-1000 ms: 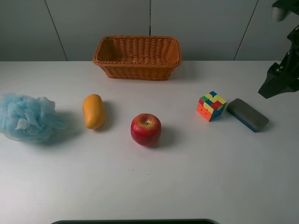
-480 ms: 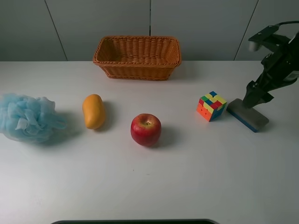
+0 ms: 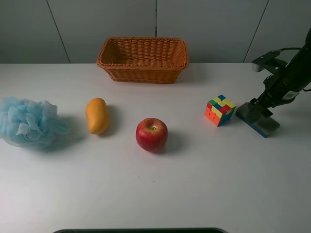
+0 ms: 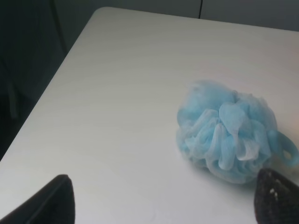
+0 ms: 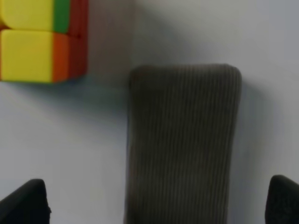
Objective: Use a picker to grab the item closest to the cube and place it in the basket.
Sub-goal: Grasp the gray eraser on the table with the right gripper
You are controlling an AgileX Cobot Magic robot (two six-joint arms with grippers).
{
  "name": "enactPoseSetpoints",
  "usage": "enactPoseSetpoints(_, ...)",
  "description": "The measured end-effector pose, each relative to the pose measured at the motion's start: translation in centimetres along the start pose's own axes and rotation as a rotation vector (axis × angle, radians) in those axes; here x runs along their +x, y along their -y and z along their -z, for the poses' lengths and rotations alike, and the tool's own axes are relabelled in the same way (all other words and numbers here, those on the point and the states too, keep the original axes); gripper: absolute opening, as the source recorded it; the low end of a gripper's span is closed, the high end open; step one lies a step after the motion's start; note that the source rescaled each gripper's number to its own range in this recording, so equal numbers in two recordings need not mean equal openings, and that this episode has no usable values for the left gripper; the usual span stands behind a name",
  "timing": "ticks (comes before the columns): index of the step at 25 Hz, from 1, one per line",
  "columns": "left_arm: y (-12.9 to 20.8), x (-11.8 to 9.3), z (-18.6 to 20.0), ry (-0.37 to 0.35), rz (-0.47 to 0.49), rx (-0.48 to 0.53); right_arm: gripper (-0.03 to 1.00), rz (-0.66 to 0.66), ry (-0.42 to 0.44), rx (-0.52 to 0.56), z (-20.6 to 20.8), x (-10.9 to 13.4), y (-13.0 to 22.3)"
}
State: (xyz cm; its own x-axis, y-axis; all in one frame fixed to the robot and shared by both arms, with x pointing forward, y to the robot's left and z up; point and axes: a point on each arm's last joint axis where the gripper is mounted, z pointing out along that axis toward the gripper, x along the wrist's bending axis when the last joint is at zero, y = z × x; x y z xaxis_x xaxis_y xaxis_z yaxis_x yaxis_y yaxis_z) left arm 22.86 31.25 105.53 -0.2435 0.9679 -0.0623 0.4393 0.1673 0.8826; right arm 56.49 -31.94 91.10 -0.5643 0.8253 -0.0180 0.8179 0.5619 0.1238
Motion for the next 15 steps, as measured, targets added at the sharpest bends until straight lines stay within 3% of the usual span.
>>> enactPoseSetpoints(15, 0.0, 0.0, 0.0, 0.000, 0.000, 0.000, 0.99, -0.007, -0.039, 0.028, -3.1, -0.3, 0.1)
